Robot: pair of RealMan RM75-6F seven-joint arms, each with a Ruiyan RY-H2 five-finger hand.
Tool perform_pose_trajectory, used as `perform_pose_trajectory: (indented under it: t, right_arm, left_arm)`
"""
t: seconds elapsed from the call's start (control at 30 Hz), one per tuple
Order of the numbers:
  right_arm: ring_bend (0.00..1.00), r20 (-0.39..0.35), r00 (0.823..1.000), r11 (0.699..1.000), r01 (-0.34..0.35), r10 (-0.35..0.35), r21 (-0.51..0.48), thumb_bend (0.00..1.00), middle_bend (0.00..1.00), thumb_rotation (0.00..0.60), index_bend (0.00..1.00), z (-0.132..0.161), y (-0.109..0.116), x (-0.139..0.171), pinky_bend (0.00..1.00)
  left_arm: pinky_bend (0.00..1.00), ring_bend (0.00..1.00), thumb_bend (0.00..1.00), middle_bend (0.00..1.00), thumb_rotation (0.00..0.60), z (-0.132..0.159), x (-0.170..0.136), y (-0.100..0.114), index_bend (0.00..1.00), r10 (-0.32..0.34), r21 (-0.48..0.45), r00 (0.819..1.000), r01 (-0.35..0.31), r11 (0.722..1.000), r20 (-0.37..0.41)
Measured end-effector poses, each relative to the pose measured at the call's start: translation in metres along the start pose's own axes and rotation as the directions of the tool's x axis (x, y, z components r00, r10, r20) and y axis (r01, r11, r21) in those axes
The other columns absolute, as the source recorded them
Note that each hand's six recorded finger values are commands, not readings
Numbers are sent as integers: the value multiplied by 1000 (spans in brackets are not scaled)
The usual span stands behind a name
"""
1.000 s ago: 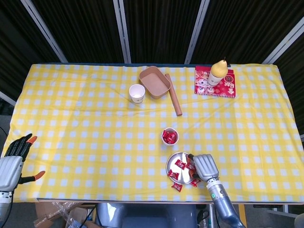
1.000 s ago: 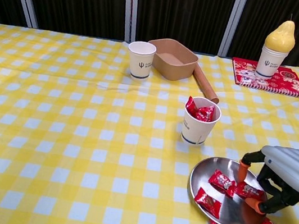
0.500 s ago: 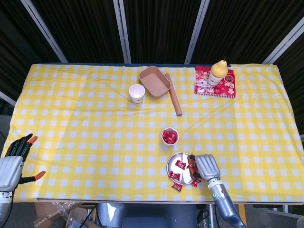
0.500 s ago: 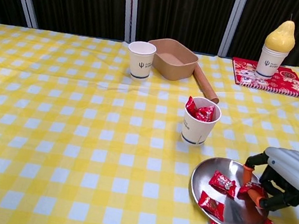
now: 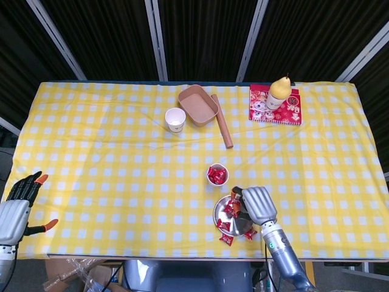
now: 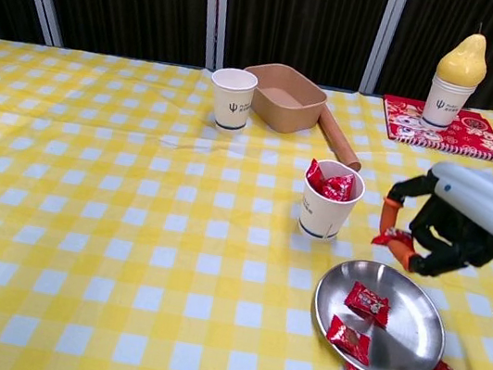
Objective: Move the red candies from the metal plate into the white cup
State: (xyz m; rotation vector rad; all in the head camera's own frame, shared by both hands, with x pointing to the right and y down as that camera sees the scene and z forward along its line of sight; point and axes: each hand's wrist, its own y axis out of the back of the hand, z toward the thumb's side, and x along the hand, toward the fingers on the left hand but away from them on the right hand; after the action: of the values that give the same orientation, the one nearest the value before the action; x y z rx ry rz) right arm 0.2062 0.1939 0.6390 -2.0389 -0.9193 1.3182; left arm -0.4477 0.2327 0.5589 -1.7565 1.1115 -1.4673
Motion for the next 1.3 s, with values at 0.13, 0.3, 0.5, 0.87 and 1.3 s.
perform_pose_trajectory:
  t: [0.13,0.3,0.5,0.87,1.3]
  right_arm:
    - [986,-19,998,999,54,-54,-2,520,895,600,549,11,24,-13,984]
    - [986,-16,998,998,66,-67,-18,520,895,600,549,20,36,-30,984]
    - [986,1,999,999,47,-47,-19,520,895,600,549,25,29,-54,984]
    - [986,44,999,1000,12,-11,-5,513,895,600,457,24,7,-82,984]
    - [986,24,999,1000,21,-21,-2,445,895,600,349,28,12,-75,984]
  left_arm:
    - [0,0,0,0,600,0,1,0,0,0,-1,1000,0,1000,0]
    - [0,0,0,0,600,-1,1,0,0,-1,0,1000,1,1000,-5]
    - [0,0,0,0,600,-2,2,0,0,-3,-4,1000,3,1000,-9]
    - [0,0,0,0,600,-4,4,0,0,-20,-13,1000,20,1000,-18]
    - [0,0,0,0,600,-3,3,0,0,-21,-15,1000,20,1000,-15]
